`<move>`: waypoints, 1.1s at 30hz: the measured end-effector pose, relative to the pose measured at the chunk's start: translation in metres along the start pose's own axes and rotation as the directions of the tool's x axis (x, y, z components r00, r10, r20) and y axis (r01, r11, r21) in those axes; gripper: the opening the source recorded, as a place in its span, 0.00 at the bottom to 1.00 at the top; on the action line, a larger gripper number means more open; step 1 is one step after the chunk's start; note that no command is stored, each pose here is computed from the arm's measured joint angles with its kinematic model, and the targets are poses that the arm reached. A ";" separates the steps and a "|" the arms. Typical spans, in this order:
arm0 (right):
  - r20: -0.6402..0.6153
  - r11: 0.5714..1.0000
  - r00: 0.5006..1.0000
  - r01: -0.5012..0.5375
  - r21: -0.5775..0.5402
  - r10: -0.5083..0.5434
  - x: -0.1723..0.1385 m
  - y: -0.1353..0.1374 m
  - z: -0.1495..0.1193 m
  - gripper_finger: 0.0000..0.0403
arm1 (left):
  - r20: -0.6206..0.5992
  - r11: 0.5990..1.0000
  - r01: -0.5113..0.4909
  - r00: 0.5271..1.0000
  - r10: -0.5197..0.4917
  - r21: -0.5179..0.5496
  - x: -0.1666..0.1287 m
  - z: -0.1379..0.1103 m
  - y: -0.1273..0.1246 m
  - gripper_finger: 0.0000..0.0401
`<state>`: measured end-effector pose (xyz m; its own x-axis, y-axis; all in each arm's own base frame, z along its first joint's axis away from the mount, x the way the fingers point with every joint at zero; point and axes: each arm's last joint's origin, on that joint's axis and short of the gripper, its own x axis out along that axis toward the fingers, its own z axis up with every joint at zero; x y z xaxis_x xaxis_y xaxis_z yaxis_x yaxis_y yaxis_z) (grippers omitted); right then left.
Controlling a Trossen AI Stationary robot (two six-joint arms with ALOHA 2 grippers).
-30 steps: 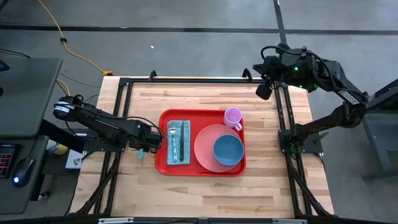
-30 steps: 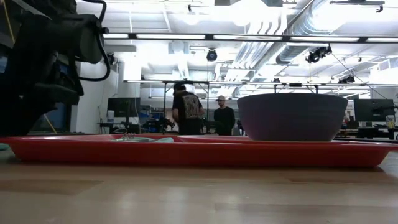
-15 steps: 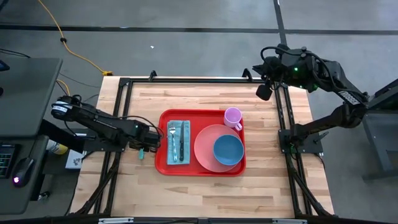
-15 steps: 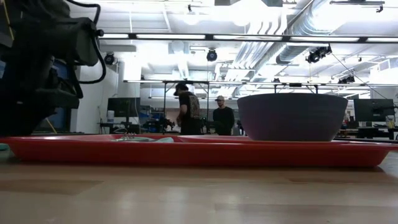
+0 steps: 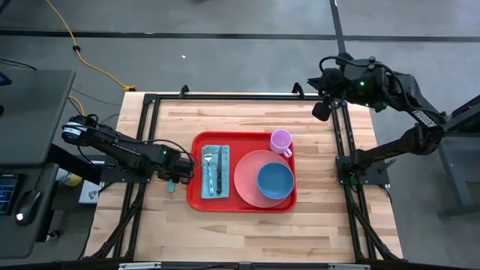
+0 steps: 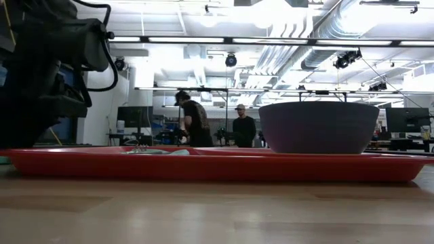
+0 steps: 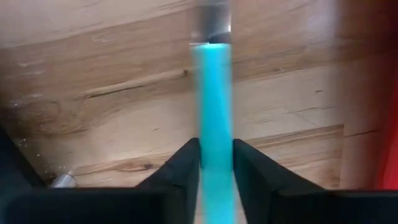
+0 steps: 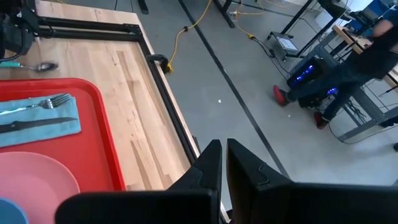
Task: Set up tray
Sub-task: Put the green spoon on the blue napkin to the middle of the blue fork and black knife
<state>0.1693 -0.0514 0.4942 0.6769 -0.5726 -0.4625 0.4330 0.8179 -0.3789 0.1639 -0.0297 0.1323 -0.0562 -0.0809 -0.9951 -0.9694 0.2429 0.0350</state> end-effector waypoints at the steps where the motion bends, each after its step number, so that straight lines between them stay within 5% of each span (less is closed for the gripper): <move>1: 0.000 1.000 1.000 0.000 -0.002 0.000 0.000 0.000 0.000 0.00 | 0.000 1.000 0.001 1.000 -0.001 0.007 0.000 0.000 0.000 0.29; 5: -0.005 1.000 1.000 0.001 -0.005 -0.001 0.000 0.000 0.000 0.00 | 0.000 1.000 0.001 1.000 -0.001 0.014 0.000 0.000 0.000 0.15; 17: -0.014 1.000 1.000 0.005 -0.022 -0.005 0.000 0.000 -0.001 0.00 | 0.046 0.997 0.020 0.999 -0.024 0.073 -0.009 0.000 0.001 0.15; 24: -0.033 1.000 0.999 0.008 -0.026 -0.009 0.000 0.000 -0.003 0.00 | 0.115 0.981 0.172 0.977 -0.182 0.089 -0.030 0.000 0.002 0.15; 33: -0.035 1.000 0.999 0.007 -0.017 -0.008 0.000 0.000 -0.003 0.00 | 0.301 0.902 0.418 0.851 -0.431 0.111 -0.055 0.003 -0.003 0.15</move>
<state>0.1672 -0.0513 0.4915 0.6525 -0.5808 -0.4868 0.4280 0.8125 -0.3957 0.1703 -0.0227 0.1868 0.4419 0.1178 -0.8893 -0.8713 0.2923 -0.3942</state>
